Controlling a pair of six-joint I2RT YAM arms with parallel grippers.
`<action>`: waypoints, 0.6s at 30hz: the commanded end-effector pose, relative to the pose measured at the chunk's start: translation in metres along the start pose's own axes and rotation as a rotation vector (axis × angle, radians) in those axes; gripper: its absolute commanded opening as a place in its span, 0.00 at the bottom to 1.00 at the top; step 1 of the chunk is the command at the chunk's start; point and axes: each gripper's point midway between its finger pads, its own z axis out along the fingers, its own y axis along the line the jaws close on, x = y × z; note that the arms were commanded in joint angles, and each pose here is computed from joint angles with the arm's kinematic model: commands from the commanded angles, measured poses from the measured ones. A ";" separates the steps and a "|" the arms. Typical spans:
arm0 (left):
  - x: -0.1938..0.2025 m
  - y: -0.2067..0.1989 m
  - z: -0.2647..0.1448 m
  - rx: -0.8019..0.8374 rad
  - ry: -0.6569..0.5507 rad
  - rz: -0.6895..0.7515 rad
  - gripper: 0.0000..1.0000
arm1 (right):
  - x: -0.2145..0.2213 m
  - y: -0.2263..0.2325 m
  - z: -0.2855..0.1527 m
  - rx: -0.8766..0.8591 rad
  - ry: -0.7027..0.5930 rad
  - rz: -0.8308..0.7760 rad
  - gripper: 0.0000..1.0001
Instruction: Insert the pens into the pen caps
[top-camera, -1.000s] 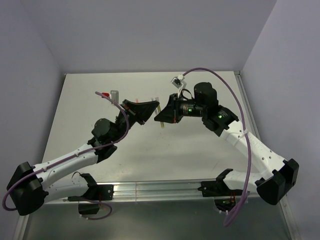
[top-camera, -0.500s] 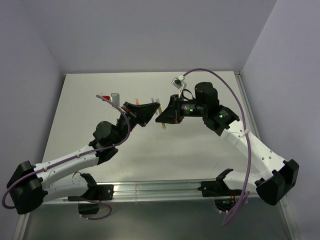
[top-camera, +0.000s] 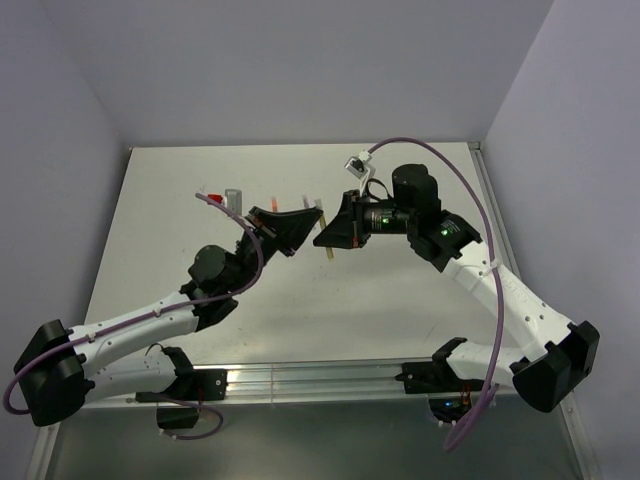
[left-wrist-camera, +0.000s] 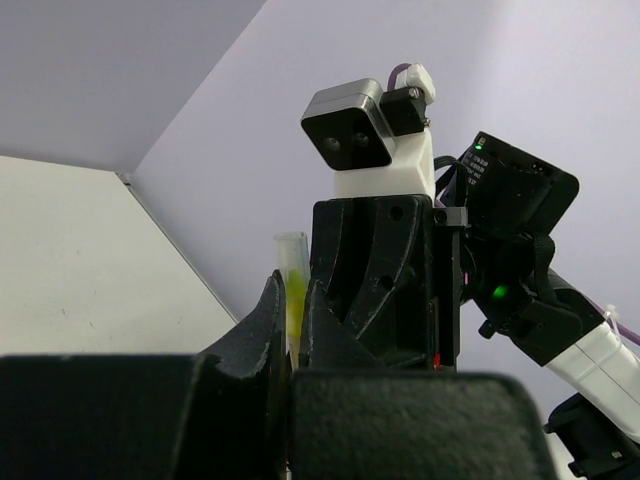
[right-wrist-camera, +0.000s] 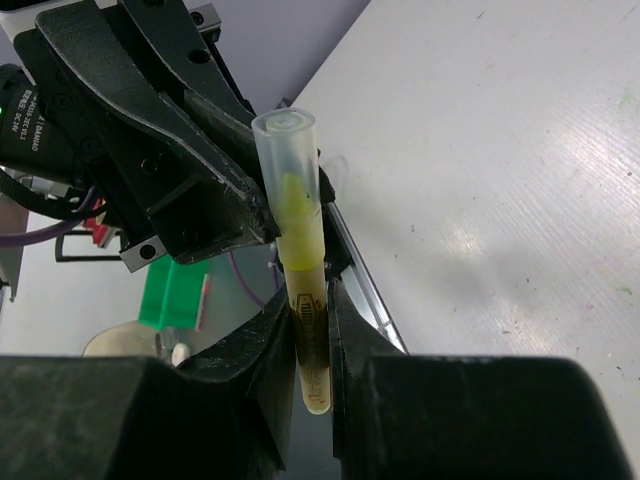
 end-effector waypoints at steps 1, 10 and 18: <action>0.142 -0.034 -0.079 0.211 0.625 -0.076 0.00 | -0.142 -0.009 -0.038 0.153 -0.561 -0.187 0.00; 0.107 -0.023 -0.051 0.085 0.492 0.012 0.00 | -0.133 -0.010 -0.032 0.136 -0.512 -0.175 0.00; -0.006 0.015 -0.010 -0.181 0.211 0.140 0.25 | -0.121 -0.065 -0.024 0.388 -0.416 -0.112 0.00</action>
